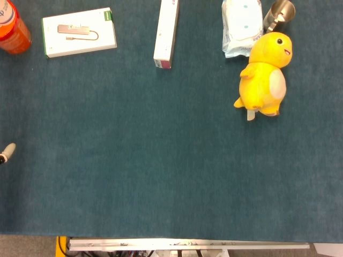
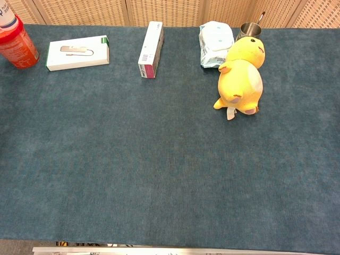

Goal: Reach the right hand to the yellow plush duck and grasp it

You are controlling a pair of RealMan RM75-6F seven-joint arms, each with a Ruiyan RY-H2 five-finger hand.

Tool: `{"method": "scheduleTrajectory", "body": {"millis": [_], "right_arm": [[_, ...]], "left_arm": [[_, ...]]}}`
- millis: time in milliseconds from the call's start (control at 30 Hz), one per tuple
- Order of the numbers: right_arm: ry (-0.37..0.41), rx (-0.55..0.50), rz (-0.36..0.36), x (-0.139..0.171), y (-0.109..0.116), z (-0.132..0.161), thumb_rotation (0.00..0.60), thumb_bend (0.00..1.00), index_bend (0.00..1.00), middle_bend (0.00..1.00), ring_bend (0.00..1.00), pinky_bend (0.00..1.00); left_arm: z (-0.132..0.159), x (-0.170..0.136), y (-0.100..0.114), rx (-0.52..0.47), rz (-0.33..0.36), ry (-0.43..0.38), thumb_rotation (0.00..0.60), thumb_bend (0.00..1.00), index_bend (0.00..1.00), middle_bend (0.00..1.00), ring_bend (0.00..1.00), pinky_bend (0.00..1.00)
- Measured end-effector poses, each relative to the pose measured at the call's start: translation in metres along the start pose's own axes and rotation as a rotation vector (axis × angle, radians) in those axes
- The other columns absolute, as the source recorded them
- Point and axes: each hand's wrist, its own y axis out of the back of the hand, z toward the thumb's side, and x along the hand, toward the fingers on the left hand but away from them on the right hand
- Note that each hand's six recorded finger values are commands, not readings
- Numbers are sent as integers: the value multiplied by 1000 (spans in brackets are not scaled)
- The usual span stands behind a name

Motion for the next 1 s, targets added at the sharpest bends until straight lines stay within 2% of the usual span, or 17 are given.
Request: {"method": "scheduleTrajectory", "body": {"millis": [533,1000], "right_arm": [[31,-2,11,-3,-2,6,595,0,223,264,57,4],[150,-30,80,-30,-18,34,598,0,223,248,57,4]], "left_arm": [[-1,-4,2,-3,5,4,600,148,93,62,7,32],[-1,-6,2,-3,9,7,600,148,93,62,7,32]]}}
